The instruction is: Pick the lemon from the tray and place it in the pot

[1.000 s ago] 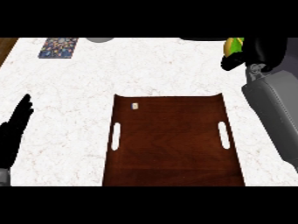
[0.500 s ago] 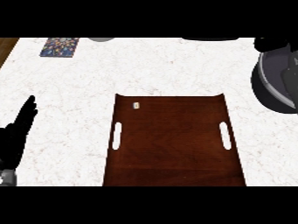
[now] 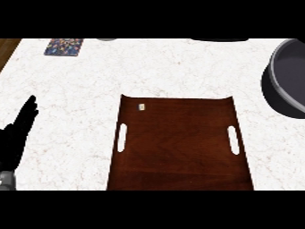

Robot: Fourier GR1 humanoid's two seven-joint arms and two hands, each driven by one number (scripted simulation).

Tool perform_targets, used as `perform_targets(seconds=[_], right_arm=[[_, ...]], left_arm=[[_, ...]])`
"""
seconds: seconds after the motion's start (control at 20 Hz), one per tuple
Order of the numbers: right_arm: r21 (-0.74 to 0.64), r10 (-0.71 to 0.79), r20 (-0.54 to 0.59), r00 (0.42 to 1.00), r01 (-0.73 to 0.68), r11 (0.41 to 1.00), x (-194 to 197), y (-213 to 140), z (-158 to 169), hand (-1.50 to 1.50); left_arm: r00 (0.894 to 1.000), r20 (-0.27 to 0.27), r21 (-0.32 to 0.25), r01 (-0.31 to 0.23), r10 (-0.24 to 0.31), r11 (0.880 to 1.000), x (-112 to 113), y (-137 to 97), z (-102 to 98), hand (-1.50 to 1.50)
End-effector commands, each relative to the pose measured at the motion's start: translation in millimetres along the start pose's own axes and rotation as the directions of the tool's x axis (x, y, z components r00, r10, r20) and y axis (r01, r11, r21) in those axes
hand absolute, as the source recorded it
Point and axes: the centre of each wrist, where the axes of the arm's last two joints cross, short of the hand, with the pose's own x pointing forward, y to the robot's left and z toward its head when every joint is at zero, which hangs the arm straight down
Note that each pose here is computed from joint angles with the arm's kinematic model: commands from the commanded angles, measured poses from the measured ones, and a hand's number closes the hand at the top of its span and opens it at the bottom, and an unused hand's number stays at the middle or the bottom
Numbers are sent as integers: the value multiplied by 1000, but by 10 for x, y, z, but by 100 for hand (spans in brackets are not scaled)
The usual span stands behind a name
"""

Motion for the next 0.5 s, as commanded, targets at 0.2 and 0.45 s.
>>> perform_targets(seconds=[0.2,0.45], right_arm=[[30,42,-13,999,-42,999,-545,-34,-182,150],[46,145,-22,989,-144,989,-788,-58,-186,150]], left_arm=[[1000,15,-18,10,-10,1000,167,-82,-91,0],[999,42,-35,15,-14,999,155,-99,-133,0]])
